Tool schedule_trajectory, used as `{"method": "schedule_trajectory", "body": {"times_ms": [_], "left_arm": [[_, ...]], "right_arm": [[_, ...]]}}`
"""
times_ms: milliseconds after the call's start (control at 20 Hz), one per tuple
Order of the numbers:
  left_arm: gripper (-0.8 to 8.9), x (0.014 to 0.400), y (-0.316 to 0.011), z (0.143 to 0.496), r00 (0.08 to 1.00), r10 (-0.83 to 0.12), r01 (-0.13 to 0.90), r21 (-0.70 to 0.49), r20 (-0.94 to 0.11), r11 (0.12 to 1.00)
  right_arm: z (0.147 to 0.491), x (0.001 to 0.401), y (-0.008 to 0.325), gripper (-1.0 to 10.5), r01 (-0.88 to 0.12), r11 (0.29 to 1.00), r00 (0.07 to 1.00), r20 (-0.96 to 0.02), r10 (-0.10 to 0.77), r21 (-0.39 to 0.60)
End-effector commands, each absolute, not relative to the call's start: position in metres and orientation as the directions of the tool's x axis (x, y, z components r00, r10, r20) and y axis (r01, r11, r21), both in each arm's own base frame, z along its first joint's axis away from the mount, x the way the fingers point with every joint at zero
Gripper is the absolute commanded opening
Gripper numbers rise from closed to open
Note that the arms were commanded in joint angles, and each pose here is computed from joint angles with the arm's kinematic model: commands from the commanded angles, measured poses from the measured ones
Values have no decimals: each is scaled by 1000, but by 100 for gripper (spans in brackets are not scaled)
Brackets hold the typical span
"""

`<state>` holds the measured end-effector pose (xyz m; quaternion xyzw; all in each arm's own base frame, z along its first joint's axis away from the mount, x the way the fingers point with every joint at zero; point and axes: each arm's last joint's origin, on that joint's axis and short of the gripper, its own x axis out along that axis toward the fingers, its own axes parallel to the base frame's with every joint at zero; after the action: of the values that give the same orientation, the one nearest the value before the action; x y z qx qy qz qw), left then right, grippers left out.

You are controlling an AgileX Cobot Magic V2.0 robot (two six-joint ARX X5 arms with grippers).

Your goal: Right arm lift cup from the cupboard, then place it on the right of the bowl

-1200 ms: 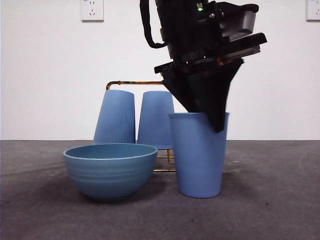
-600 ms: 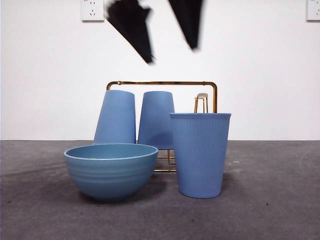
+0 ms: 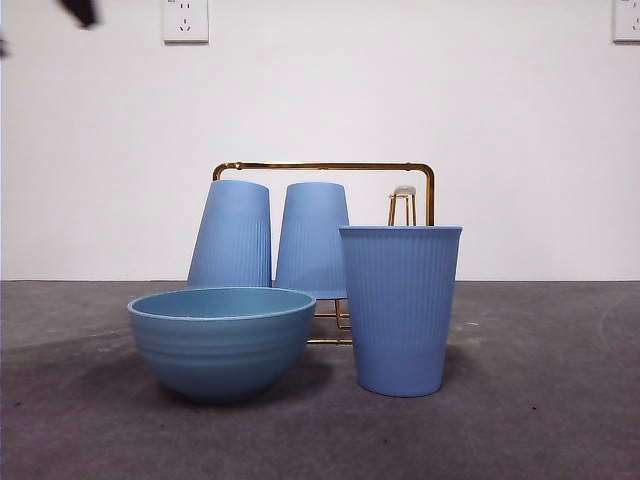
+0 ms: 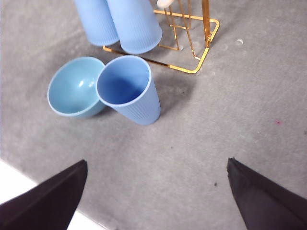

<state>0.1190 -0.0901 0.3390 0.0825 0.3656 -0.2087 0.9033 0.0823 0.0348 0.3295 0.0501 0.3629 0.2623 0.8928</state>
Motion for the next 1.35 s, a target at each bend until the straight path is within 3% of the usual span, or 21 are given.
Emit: {"method": "schedule_trajectory", "body": {"times_ms": [50, 250, 400, 450, 500, 550, 1100, 1250, 1350], "left_arm": [[470, 95, -67, 337, 738, -332, 387, -33, -587, 921], [469, 60, -39, 337, 822, -359, 370, -65, -443, 927], [454, 50, -31, 339, 838, -371, 372, -79, -400, 925], [305, 49, -30, 339, 837, -371, 372, -78, -403, 925], [35, 49, -30, 339, 834, -371, 372, -79, -408, 925], [28, 49, -30, 339, 835, -371, 368, -89, -407, 926], [8, 50, -30, 336, 844, -374, 362, -105, -385, 926], [8, 71, -33, 303, 901, -301, 289, -87, -312, 953], [8, 87, -27, 268, 967, -168, 162, -50, -190, 986]], "right_arm": [[337, 75, 33, 473, -479, 847, 629, -583, 513, 229], [340, 64, 29, 473, -497, 846, 663, -546, 513, 193], [340, 63, 29, 472, -496, 846, 664, -543, 514, 194], [340, 63, 29, 379, -494, 847, 664, -543, 514, 197], [340, 63, 29, 114, -494, 847, 663, -544, 514, 197], [340, 64, 29, 12, -494, 847, 664, -544, 513, 196], [340, 64, 29, 19, -488, 851, 668, -545, 507, 194], [340, 63, 29, 19, -488, 851, 668, -545, 507, 194], [340, 63, 29, 19, -488, 851, 668, -545, 507, 194]]}}
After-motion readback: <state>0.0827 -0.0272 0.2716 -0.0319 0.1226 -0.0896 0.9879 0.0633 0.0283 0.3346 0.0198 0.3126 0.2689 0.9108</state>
